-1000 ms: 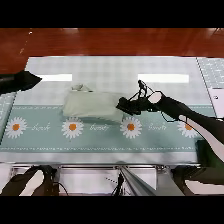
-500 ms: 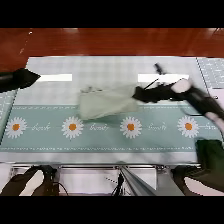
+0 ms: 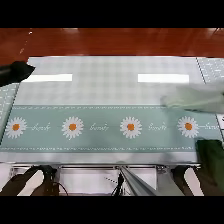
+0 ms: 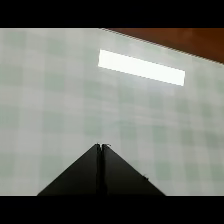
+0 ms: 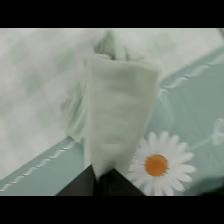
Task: Fold the shirts.
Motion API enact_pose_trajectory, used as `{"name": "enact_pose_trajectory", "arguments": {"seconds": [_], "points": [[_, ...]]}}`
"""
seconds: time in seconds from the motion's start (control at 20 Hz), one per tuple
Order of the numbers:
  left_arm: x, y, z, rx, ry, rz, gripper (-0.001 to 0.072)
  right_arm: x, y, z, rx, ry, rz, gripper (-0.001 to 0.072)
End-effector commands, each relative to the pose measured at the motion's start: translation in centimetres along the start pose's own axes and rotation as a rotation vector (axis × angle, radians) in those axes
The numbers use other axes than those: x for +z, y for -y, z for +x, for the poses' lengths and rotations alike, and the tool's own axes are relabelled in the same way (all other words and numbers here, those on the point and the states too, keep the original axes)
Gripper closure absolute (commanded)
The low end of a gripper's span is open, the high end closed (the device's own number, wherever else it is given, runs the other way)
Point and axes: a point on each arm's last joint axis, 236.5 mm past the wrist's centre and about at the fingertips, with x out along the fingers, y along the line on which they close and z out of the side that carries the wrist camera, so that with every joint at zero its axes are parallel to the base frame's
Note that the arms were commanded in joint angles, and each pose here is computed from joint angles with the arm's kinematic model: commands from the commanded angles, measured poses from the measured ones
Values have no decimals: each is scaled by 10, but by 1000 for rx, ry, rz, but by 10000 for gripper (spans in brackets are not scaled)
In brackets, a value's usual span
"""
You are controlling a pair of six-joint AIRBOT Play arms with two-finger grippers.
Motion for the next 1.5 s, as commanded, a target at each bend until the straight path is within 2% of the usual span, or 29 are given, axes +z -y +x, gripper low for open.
{"name": "enact_pose_trajectory", "arguments": {"seconds": [0.0,0.2,0.3,0.5,0.65,0.7,0.75,0.8,0.85,1.05,1.2,1.25,1.3,1.4,1.45], "points": [[5,-14,13,30,22,-18,685,-36,94,-52,-317,-43,158,695],[-16,-35,43,47,-58,-64,684,-83,188,-132,-799,-135,230,696],[-27,-45,57,56,-98,-86,685,-102,207,-168,-961,-150,291,696],[-29,-60,70,85,-92,-104,686,-114,218,-203,-1095,-126,320,695],[-19,-66,72,107,-44,-104,686,-118,216,-202,-1087,-142,329,693],[-17,-67,72,108,-36,-106,686,-121,215,-202,-1088,-156,336,653],[-16,-67,72,109,-33,-106,686,-124,215,-203,-1088,-166,340,529],[-16,-67,72,109,-33,-106,685,-126,214,-203,-1088,-183,336,373],[-16,-67,72,109,-33,-106,686,-128,215,-206,-1098,-191,336,271],[-5,-51,69,50,2,-179,686,-110,221,-206,-1109,-105,317,260],[24,-31,56,5,47,-155,686,-50,202,-168,-905,69,234,278],[36,-19,50,-25,52,-141,685,-19,179,-148,-757,151,191,277],[45,-5,44,-63,51,-130,629,10,147,-128,-581,230,160,277],[64,36,27,-194,47,-145,170,70,48,-98,-111,396,94,277],[68,57,18,-259,32,-140,138,94,-4,-98,128,462,74,279]]}}
